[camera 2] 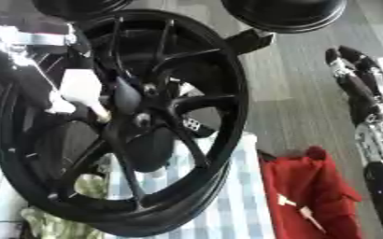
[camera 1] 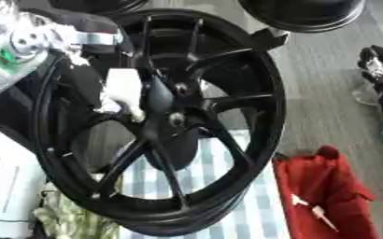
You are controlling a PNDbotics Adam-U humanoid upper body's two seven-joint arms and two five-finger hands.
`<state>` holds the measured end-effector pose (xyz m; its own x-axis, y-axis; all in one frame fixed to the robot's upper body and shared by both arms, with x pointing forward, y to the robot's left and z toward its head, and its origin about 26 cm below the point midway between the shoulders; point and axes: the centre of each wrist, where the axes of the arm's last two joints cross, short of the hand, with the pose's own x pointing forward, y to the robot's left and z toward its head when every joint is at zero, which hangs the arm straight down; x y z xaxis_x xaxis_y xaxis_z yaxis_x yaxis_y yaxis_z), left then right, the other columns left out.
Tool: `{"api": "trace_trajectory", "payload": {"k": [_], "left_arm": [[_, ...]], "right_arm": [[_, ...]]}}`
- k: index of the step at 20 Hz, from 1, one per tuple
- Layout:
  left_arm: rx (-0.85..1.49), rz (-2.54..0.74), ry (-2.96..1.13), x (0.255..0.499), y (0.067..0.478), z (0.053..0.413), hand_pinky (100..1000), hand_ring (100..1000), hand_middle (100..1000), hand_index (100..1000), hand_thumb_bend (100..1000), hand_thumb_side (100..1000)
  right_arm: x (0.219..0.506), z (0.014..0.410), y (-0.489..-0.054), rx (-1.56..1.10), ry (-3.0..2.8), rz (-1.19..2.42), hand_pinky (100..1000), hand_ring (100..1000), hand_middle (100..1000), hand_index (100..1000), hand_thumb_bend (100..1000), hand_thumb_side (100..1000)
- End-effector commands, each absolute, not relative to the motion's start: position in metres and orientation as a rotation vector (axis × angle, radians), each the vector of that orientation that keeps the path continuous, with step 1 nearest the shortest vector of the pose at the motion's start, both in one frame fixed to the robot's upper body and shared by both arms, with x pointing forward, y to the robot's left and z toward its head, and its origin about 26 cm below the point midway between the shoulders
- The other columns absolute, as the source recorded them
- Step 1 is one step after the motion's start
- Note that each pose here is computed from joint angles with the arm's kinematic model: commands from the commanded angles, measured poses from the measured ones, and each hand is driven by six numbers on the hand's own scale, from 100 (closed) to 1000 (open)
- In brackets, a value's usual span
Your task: Pull the pin out of the wheel hub.
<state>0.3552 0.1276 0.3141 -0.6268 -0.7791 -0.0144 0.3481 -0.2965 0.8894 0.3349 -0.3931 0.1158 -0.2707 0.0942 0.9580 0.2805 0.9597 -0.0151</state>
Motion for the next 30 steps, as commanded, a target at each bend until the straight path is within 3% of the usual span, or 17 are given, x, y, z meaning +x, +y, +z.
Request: {"api": "trace_trajectory", "payload": {"k": [1, 8, 15, 23, 30], "left_arm": [[0.632, -1.939, -1.198, 0.342, 0.136, 0.342, 834, 735, 622, 422, 100, 204], [0.713, -1.916, -1.387, 0.310, 0.145, 0.378, 827, 727, 611, 410, 100, 199], [0.819, -1.707, -1.633, 0.282, 0.186, 0.406, 826, 725, 609, 404, 100, 206], [1.010, -1.345, -1.638, 0.293, 0.263, 0.409, 824, 724, 609, 404, 100, 208], [1.136, -1.148, -1.368, 0.324, 0.338, 0.371, 827, 724, 606, 406, 100, 189]], "right_arm": [[0.334, 0.129, -0.401, -0.316, -1.868, -0.156, 953, 846, 863, 828, 332, 395], [0.334, 0.129, -0.402, -0.316, -1.871, -0.163, 953, 846, 863, 828, 329, 396], [0.334, 0.130, -0.402, -0.316, -1.878, -0.171, 953, 846, 863, 828, 328, 397], [0.332, 0.132, -0.404, -0.325, -1.887, -0.183, 953, 845, 863, 828, 326, 398], [0.332, 0.137, -0.404, -0.324, -1.911, -0.205, 953, 845, 863, 828, 322, 398]]}}
